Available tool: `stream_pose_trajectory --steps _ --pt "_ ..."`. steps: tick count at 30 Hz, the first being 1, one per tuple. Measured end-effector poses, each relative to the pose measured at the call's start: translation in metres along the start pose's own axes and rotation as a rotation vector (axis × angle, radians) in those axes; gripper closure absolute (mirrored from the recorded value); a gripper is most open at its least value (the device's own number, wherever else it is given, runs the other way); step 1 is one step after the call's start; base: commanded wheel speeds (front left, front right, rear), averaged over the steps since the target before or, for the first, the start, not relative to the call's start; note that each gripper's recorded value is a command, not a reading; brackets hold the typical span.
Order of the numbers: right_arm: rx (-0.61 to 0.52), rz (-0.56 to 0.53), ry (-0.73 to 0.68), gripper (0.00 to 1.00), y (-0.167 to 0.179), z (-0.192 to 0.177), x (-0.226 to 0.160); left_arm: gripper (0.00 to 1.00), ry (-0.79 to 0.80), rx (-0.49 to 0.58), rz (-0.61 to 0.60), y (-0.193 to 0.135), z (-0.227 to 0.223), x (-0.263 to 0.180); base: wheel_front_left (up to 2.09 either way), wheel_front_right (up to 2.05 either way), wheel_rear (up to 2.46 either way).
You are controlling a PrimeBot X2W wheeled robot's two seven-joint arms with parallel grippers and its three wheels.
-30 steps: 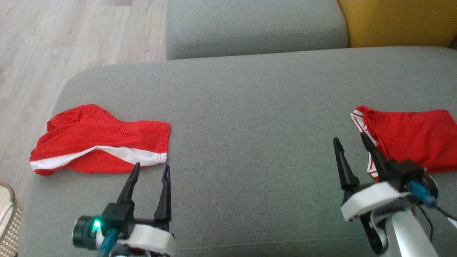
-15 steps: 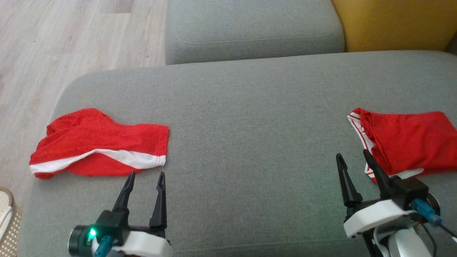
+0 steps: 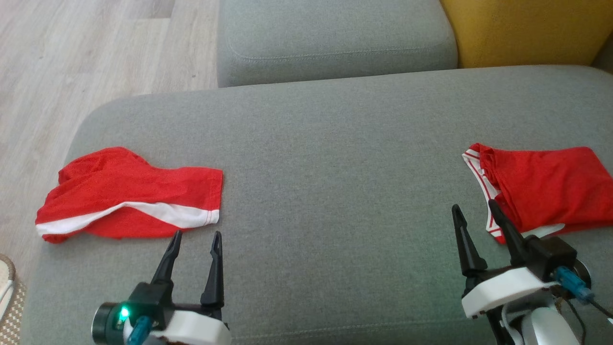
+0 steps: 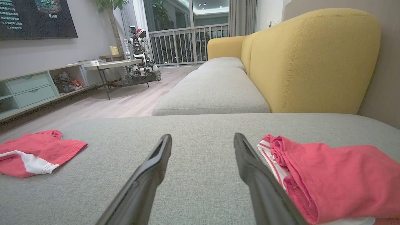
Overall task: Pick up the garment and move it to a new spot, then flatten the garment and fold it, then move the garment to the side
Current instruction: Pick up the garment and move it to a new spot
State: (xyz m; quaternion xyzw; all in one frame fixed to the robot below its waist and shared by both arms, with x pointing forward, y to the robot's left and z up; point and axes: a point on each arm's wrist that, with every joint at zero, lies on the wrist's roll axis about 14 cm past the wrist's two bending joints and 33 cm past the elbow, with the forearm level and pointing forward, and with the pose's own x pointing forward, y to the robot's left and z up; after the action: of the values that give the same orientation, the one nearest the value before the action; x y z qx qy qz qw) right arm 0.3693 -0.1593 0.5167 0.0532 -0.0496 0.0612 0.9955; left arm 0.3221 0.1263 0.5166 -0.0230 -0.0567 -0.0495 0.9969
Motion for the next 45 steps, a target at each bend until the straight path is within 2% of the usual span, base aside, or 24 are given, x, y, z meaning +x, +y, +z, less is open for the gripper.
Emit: stream_pose_trajectory --steps 8,14,25,27,33,39,45 --pt "0.000 0.003 0.000 0.00 0.001 0.000 0.001 0.00 0.004 0.000 0.006 0.002 -0.001 -0.001 0.00 0.00 0.00" --pt "0.003 0.061 0.011 0.00 0.020 -0.004 0.009 0.00 0.006 0.001 0.044 0.013 -0.002 -0.007 0.00 0.00 0.00" --pt "0.053 0.270 0.055 0.00 0.092 -0.018 0.021 0.00 -0.050 0.037 0.238 0.068 0.018 -0.043 0.00 0.00 0.00" --pt "0.052 0.352 0.074 0.00 0.119 -0.024 0.020 0.00 -0.060 0.058 0.307 0.088 0.022 -0.060 0.00 0.00 0.00" --pt "0.056 0.509 0.083 0.00 0.173 -0.025 0.020 0.00 -0.061 0.082 0.452 0.120 0.025 -0.102 0.00 0.00 0.00" --pt "0.078 0.580 0.077 0.00 0.201 -0.024 0.032 0.00 -0.058 0.101 0.549 0.139 0.029 -0.119 0.00 0.00 0.00" --pt "0.087 0.598 0.095 0.00 0.208 -0.031 0.036 0.00 -0.043 0.103 0.583 0.149 0.028 -0.125 0.00 0.00 0.00"
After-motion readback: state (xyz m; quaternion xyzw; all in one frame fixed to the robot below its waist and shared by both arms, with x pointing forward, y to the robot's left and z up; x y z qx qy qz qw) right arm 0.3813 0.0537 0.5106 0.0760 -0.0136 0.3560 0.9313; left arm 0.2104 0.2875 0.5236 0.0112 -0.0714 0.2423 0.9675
